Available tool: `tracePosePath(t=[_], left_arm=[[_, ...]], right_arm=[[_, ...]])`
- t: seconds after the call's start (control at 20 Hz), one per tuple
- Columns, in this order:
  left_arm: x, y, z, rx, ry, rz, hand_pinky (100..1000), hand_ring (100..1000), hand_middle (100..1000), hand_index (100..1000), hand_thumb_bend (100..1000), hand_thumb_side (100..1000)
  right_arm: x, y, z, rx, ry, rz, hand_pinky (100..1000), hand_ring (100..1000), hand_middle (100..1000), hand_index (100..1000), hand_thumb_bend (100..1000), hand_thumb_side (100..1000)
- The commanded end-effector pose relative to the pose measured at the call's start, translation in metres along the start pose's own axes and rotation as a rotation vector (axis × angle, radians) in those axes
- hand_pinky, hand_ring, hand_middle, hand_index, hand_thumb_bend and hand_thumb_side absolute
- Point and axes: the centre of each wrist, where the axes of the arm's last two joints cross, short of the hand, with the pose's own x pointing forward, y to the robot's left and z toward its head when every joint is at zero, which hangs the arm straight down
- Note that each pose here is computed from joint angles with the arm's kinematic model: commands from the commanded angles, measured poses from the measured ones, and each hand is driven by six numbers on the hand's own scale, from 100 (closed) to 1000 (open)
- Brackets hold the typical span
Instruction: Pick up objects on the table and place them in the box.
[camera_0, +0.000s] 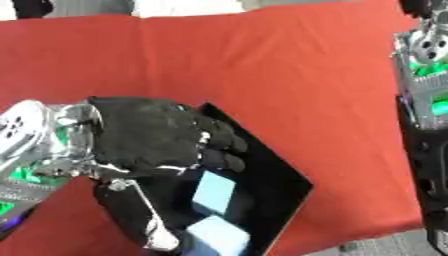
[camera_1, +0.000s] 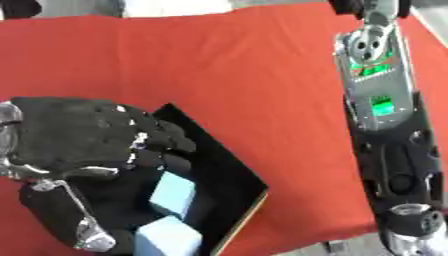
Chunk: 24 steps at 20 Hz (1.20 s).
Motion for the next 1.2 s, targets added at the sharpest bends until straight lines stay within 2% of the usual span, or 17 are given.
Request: tracePosePath(t=[0.05, 0.25, 0.3, 0.35, 0.4, 0.5, 0.6, 0.85, 1.0, 1.2], left_arm=[[-0.002, 0.009, 0.009, -0.007, -0.003, -0.048, 821, 971, 948, 960, 484, 542], [-0.004, 0.020, 0.020, 0.046, 0.025, -0.030, 801, 955, 934, 949, 455, 397], [-0.006, 0.023, 0.023, 0.061, 0.034, -0.024, 788, 943, 925, 941, 432, 328], [-0.008, 0.026, 0.027, 0.078, 0.046, -0.018, 786, 941, 923, 940, 426, 317], [-0.011, 0.029, 0.032, 0.102, 0.060, -0.009, 760, 919, 909, 930, 378, 223], [-0.018, 0.036, 0.043, 0.176, 0.096, 0.013, 734, 895, 893, 919, 353, 155], [-0.023, 0.040, 0.053, 0.255, 0.120, 0.030, 675, 843, 865, 904, 292, 138], [-0.038, 0.041, 0.086, 0.454, 0.219, 0.094, 609, 781, 822, 865, 190, 100], [-0.046, 0.033, 0.107, 0.536, 0.308, 0.136, 575, 748, 801, 846, 100, 131], [-0.055, 0.016, 0.140, 0.718, 0.493, 0.190, 546, 721, 791, 836, 100, 217]], right_arm=[[0.005, -0.004, -0.007, -0.009, -0.032, 0.003, 773, 601, 525, 793, 100, 677], [0.005, -0.004, -0.007, -0.012, -0.030, 0.006, 773, 601, 525, 793, 100, 677], [0.005, -0.005, -0.006, -0.013, -0.030, 0.007, 773, 602, 526, 793, 100, 675], [0.005, -0.005, -0.006, -0.014, -0.029, 0.009, 773, 602, 526, 793, 100, 675], [0.005, -0.005, -0.006, -0.016, -0.029, 0.011, 773, 602, 527, 793, 100, 675], [0.004, -0.006, -0.006, -0.020, -0.029, 0.016, 773, 603, 528, 792, 100, 674], [0.004, -0.007, -0.006, -0.023, -0.032, 0.022, 773, 605, 530, 792, 100, 675], [0.003, -0.009, -0.007, -0.033, -0.044, 0.042, 773, 608, 534, 792, 100, 676], [0.004, -0.010, -0.009, -0.039, -0.054, 0.052, 773, 610, 536, 792, 100, 675], [0.005, -0.011, -0.013, -0.043, -0.075, 0.065, 774, 614, 542, 792, 100, 675]])
